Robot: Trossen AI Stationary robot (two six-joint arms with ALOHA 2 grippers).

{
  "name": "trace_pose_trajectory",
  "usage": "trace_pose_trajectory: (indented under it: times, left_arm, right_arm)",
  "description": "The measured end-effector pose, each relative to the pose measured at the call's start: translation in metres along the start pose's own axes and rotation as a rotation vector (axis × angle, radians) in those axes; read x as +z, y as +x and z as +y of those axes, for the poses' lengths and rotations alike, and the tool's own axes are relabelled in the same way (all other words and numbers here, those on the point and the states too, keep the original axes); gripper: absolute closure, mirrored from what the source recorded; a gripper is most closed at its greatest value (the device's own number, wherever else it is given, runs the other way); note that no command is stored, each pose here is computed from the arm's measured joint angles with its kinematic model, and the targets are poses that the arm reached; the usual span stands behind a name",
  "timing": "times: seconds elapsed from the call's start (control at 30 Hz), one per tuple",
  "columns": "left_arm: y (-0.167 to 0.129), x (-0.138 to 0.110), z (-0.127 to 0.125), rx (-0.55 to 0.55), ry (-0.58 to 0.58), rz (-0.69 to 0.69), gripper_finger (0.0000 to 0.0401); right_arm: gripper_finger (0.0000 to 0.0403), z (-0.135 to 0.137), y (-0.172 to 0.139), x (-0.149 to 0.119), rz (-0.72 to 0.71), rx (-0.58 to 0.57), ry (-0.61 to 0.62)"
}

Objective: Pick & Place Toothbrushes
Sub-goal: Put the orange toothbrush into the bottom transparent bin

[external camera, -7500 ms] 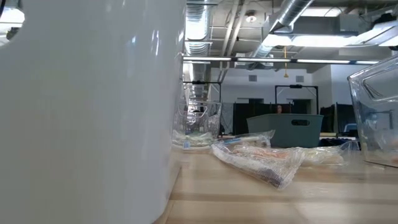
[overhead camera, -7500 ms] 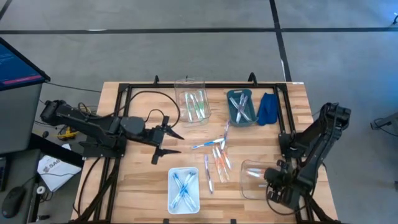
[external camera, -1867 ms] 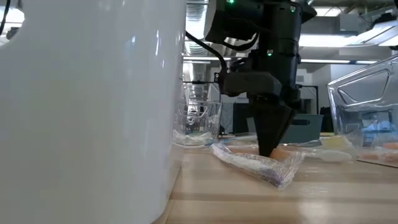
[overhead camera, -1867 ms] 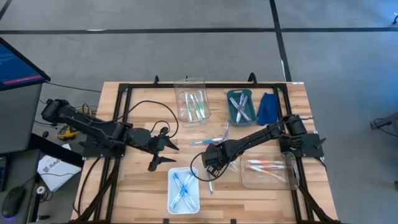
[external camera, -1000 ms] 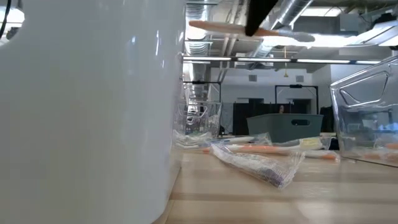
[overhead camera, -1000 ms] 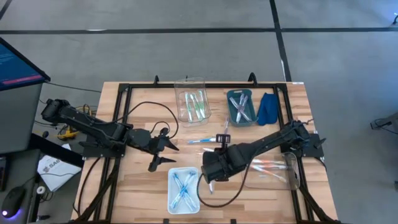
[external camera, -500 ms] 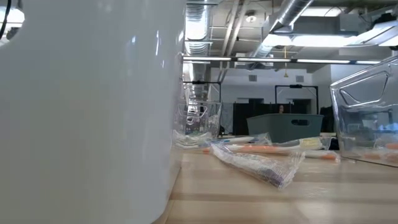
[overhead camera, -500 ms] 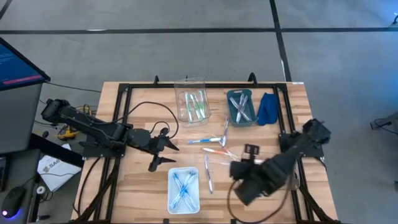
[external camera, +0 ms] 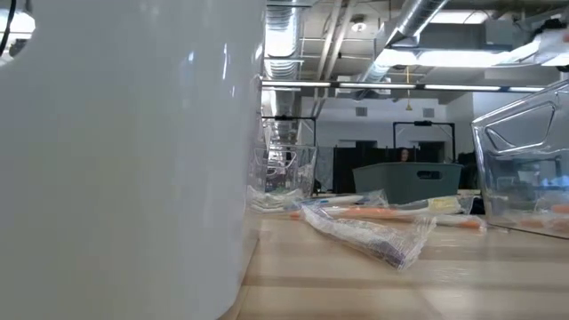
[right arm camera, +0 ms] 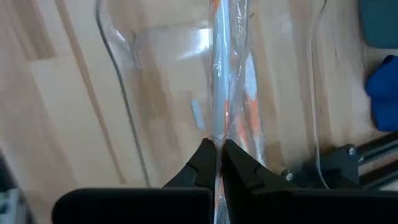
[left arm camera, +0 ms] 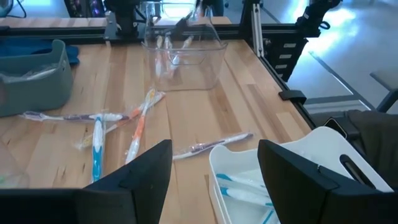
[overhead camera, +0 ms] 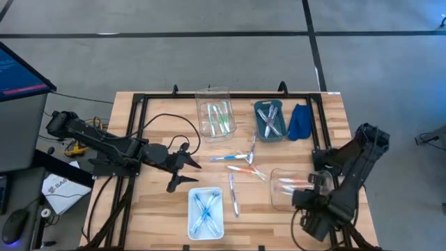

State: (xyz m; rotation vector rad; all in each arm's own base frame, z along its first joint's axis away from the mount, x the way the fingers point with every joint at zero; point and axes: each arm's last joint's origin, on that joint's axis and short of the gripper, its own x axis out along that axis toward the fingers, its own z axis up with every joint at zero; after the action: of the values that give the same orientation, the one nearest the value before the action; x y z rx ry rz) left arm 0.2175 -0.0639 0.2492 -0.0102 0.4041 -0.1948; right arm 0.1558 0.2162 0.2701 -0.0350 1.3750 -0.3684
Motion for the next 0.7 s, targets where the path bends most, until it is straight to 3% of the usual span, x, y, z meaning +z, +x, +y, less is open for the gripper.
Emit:
trace_pose_trajectory:
  times: [0.13,0.33,0.43,0.6,0.7]
  left_arm:
    - [0.000,0.000,0.000,0.000,0.000,-0.003,0.0169]
    - [0.000,0.000,0.000,0.000,0.000,-0.004,0.0169]
    - [0.000,0.001,0.000,0.000,0.001,-0.005,0.0169]
    - [0.000,0.001,0.000,-0.001,0.002,-0.006,0.0169]
    - [0.000,0.001,0.000,0.000,0.002,-0.008,0.0169]
  right_arm:
    - [0.0396,-0.007,0.012,-0.018,-0.052,0.016,0.020]
    - [0.0398,-0.013,0.038,-0.031,-0.104,0.128,0.056]
    - [0.0397,-0.014,0.052,-0.036,-0.059,0.190,0.020]
    - [0.0397,-0.016,0.067,-0.042,0.059,0.200,0.019]
    - [0.0396,-0.013,0.073,-0.043,0.060,0.241,0.008]
